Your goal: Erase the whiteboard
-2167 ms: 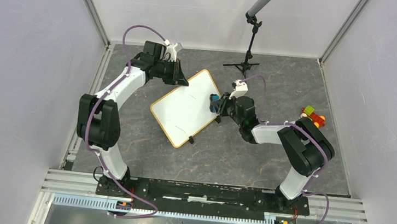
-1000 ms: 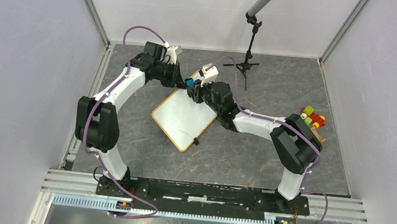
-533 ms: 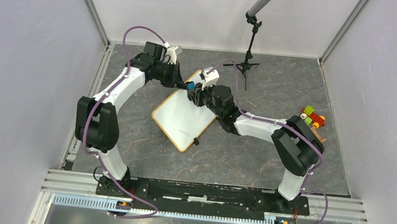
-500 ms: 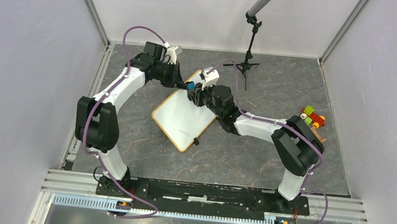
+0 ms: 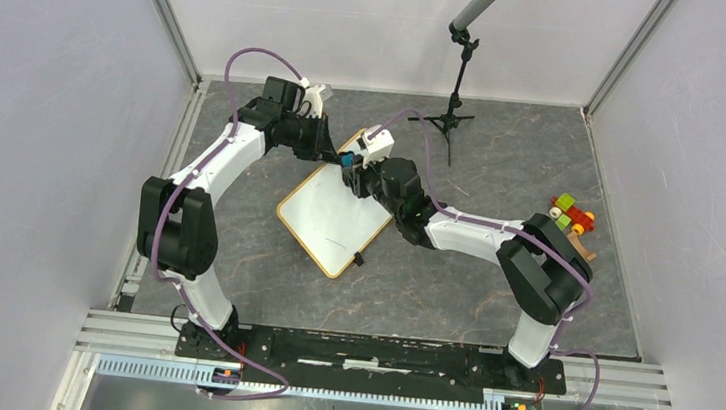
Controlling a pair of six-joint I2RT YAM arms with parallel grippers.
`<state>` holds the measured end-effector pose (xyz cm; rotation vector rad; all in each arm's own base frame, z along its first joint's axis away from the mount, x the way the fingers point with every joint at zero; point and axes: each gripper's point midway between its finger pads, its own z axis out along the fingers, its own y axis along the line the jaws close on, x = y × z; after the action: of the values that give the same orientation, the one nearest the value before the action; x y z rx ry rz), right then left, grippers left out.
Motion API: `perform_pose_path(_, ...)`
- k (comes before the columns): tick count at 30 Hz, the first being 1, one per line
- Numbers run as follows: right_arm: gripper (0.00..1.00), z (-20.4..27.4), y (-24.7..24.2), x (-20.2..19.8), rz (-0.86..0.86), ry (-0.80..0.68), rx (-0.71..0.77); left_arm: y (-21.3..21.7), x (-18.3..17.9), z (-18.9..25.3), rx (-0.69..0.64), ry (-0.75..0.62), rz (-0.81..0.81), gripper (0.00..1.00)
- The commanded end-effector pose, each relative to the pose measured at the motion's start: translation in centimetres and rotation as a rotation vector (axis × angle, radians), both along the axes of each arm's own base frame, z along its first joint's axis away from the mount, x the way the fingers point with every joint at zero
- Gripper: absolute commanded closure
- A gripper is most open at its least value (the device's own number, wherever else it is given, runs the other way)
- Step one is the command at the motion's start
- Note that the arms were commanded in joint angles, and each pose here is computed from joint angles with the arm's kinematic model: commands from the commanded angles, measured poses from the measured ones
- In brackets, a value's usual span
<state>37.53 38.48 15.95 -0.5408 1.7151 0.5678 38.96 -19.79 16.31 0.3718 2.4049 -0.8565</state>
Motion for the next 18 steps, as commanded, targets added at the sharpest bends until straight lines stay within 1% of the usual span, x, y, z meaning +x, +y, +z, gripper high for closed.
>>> perform_pose_path(1,0.70,-8.1,1.8,-7.7,0.226,0.228,-0.179,-2.1,-1.4,0.8,-0.022,-0.022,-0.086,0.98)
perform_pose_path(13,0.70,-9.0,1.4,-8.7,0.261,0.251,-0.186,-2.1,-1.4,0.8,-0.021,-0.022,-0.085,0.98)
perform_pose_path(18,0.70,-8.5,1.6,-9.6,0.320,0.217,-0.201,-2.1,-1.4,0.6,-0.020,-0.017,-0.084,0.98)
